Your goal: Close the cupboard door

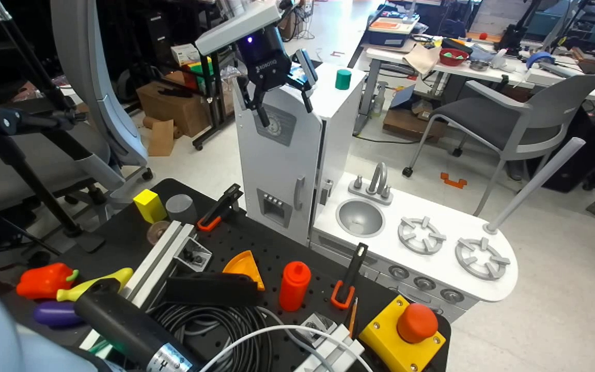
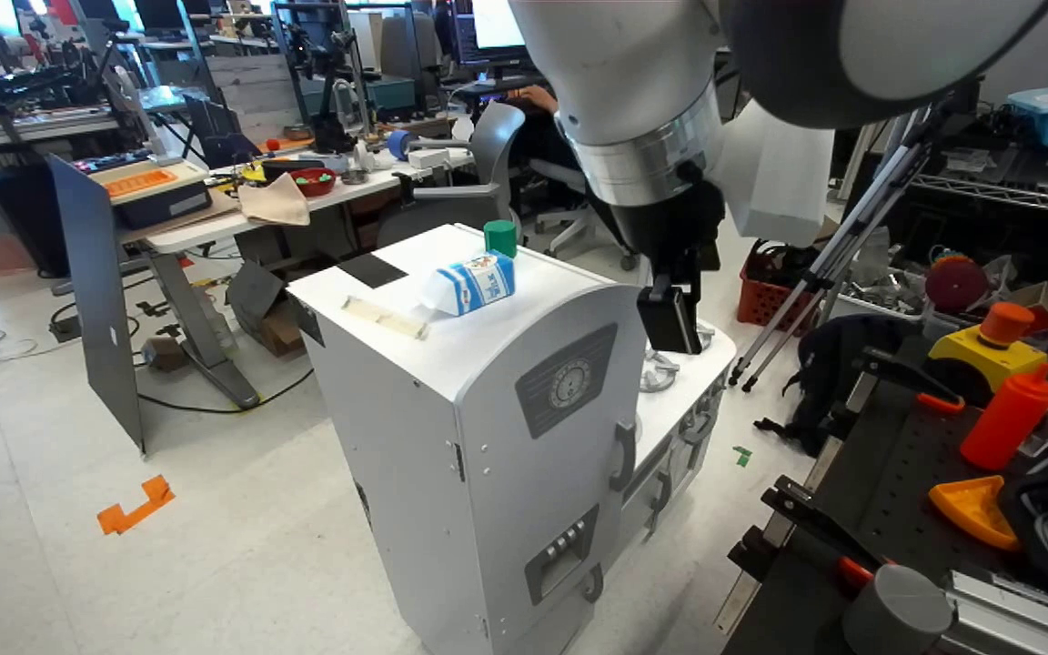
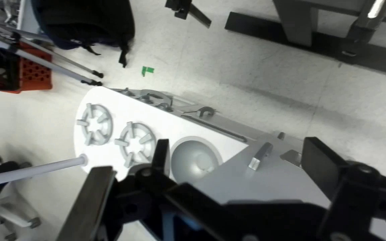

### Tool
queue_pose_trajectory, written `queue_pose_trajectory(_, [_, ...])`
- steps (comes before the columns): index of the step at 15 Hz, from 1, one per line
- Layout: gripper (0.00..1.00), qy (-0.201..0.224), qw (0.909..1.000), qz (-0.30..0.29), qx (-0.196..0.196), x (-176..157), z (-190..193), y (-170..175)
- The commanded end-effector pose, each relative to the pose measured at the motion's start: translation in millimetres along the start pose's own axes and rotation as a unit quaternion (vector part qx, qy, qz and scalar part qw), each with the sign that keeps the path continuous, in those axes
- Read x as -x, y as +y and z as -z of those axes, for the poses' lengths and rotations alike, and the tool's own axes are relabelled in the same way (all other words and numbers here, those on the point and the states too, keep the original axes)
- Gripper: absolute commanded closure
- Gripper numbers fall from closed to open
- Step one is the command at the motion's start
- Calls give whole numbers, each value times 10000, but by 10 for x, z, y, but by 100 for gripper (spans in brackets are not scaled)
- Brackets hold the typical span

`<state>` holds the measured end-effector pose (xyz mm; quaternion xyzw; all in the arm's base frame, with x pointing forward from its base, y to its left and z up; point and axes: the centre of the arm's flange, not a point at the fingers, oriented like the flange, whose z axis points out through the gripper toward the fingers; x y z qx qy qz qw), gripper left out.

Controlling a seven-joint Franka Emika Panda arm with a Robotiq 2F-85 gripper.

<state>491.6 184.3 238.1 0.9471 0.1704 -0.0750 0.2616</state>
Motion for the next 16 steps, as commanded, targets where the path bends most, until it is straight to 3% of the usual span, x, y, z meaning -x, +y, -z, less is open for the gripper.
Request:
queue_pose_trajectory(1, [0, 394, 9949, -405, 831, 348, 43, 79])
queue_pose_trajectory(4, [0, 787, 9835, -983, 1296, 463, 14, 179])
queue_pose_trajectory(7, [0, 1202, 9720, -1549, 1296, 630, 90, 351])
queue_pose_trajectory(8, [0, 1189, 9726, -1593, 1206, 689, 108, 407])
queue_pose_trajectory(9, [0, 956, 9770, -1419, 1276, 454, 64, 283])
queue_pose_trajectory(16, [0, 1029, 9745, -1570, 1233, 595, 107, 379])
